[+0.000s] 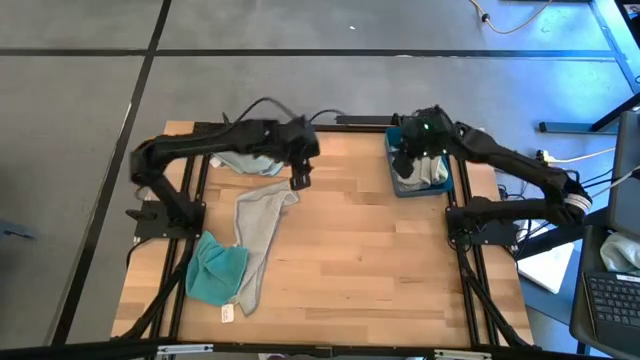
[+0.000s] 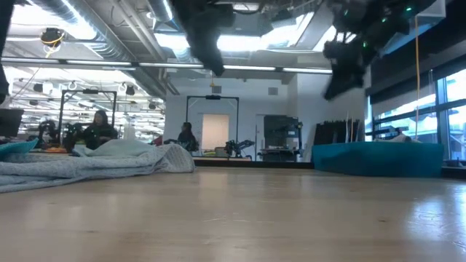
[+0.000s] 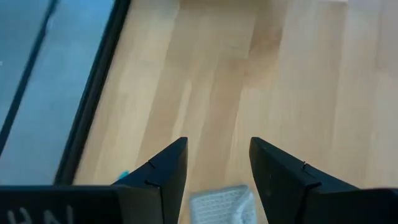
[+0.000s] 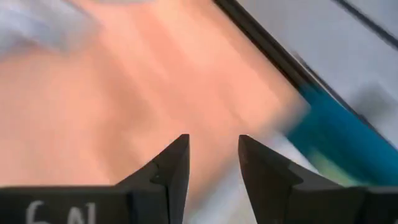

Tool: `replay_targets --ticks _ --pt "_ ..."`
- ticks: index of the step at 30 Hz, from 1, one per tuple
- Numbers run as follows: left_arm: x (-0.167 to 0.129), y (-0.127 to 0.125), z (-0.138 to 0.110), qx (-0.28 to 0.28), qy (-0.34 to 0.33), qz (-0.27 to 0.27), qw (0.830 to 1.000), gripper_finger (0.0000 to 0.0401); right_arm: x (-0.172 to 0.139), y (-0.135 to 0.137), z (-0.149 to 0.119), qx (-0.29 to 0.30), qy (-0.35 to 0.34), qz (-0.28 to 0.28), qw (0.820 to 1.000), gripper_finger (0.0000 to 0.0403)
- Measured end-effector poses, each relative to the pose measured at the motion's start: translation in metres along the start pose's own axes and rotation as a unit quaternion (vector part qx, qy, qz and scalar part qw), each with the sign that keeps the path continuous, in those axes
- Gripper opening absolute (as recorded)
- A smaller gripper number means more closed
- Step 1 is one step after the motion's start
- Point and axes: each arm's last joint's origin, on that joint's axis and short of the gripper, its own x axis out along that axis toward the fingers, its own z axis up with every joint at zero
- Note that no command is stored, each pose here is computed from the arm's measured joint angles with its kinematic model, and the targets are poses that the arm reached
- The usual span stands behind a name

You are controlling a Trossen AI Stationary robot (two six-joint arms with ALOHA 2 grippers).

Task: Fold microfiber towels
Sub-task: Fold the grey microfiber cloth

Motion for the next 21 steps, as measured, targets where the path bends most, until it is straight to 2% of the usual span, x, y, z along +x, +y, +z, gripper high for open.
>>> replay_targets --ticks 3,6,8,13,16,21 --pt "-0.003 -0.011 -0.024 -0.028 -0.029 0.031 0.999 0.0165 0.004 0.021 -0.007 -0.043 -0.081 0.097 0.991 0.0140" --pt "0.000 -0.021 -0.048 -0.054 -0.060 0.034 0.996 0.0165 0.017 0.038 -0.020 -0.078 -0.134 0.147 0.977 0.0140" --pt "0.004 -0.026 -0.064 -0.073 -0.058 0.029 0.995 0.0165 0.029 0.046 -0.031 -0.095 -0.152 0.165 0.970 0.0140" --pt "0.009 -0.027 -0.093 -0.125 -0.005 0.031 0.992 0.0165 0.054 0.067 -0.047 -0.125 -0.190 0.207 0.952 0.0140" --pt "0.005 -0.031 -0.099 -0.140 0.021 0.022 0.990 0.0165 0.067 0.078 -0.053 -0.129 -0.184 0.228 0.947 0.0140" --pt "-0.005 -0.053 -0.116 -0.134 0.101 0.009 0.986 0.0165 0.089 0.098 -0.065 -0.145 -0.146 0.252 0.946 0.0140"
